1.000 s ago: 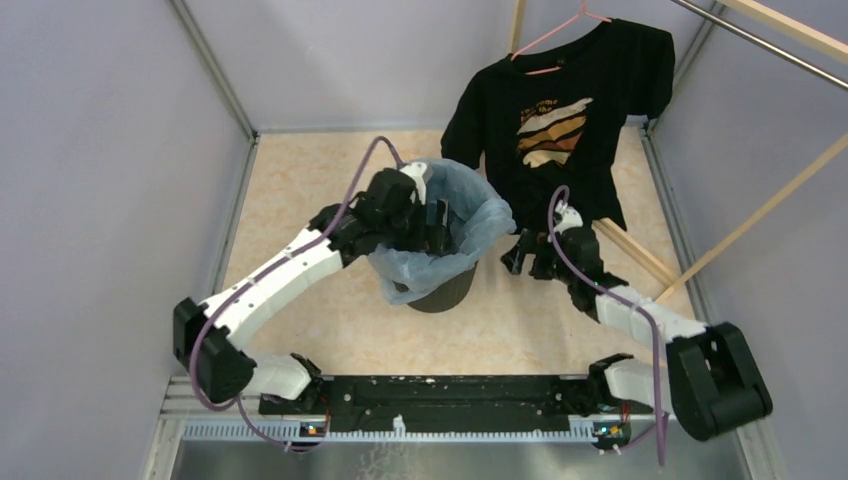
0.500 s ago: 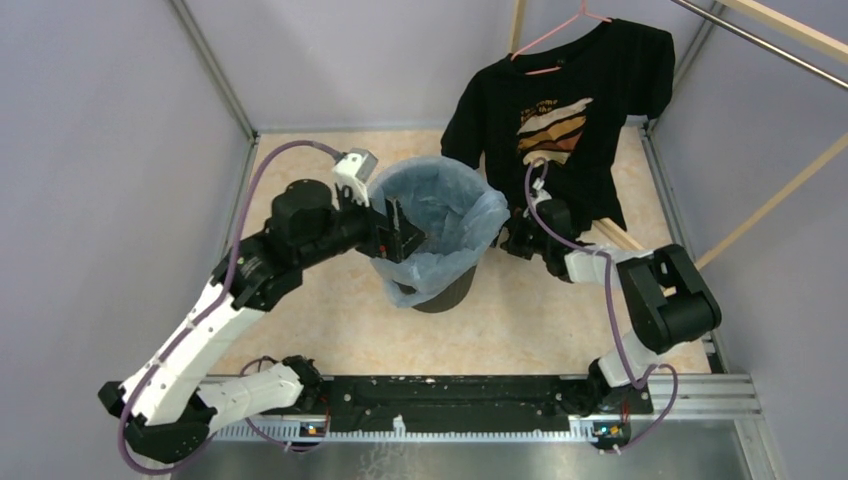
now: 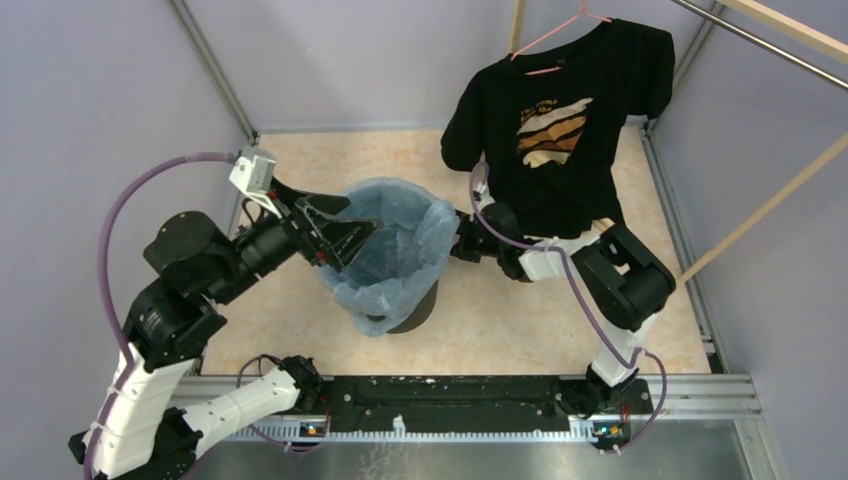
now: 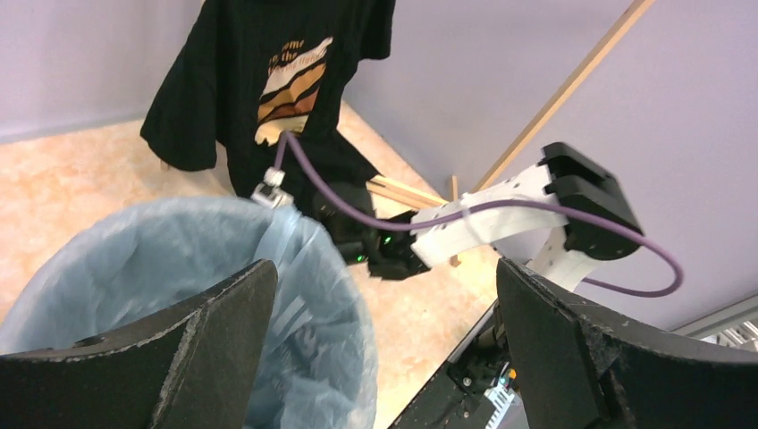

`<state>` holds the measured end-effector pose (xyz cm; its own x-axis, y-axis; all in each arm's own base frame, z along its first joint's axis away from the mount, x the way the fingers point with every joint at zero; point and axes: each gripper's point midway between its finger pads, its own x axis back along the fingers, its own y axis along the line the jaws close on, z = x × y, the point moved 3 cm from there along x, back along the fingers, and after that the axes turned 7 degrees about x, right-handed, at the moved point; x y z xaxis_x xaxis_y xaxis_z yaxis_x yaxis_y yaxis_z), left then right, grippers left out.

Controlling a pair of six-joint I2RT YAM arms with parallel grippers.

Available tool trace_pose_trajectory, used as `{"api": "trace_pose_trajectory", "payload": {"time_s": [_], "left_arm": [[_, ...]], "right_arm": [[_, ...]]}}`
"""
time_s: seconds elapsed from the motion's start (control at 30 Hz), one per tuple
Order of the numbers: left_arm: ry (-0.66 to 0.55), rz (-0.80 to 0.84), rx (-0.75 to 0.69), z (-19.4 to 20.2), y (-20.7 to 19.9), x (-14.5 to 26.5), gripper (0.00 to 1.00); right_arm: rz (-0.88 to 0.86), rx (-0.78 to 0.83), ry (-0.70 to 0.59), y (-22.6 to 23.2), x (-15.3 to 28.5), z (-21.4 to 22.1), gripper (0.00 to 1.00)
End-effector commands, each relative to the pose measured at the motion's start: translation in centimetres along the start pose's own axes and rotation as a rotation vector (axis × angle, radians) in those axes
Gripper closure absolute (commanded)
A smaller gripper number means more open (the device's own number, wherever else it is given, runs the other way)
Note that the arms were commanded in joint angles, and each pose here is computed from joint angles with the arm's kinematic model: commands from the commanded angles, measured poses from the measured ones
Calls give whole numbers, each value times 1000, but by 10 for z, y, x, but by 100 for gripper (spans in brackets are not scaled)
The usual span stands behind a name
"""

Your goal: Put the trash bags into the trash bin

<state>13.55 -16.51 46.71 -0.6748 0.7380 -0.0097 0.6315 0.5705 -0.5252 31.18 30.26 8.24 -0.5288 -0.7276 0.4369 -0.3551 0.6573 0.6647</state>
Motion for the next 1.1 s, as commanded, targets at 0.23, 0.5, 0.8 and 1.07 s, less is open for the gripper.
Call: {"api": "trace_pose_trajectory", "payload": {"time_s": [0.23,0.5,0.8,1.07], "left_arm": [[-21,40,30,-4,-10,19,2],[-22,33,31,0,-7,26,2],[-12,38,-8,-12,-14,23,2],[-7,26,10,-9,-12,23,2]], "right_arm": [[-148,-53,-40,118,-71,-1,6],[-109,-89,5,49,-12,-10,6],[-125,8,60,58,45,51,6],[-350,21,-1,129,25,80,6]]}}
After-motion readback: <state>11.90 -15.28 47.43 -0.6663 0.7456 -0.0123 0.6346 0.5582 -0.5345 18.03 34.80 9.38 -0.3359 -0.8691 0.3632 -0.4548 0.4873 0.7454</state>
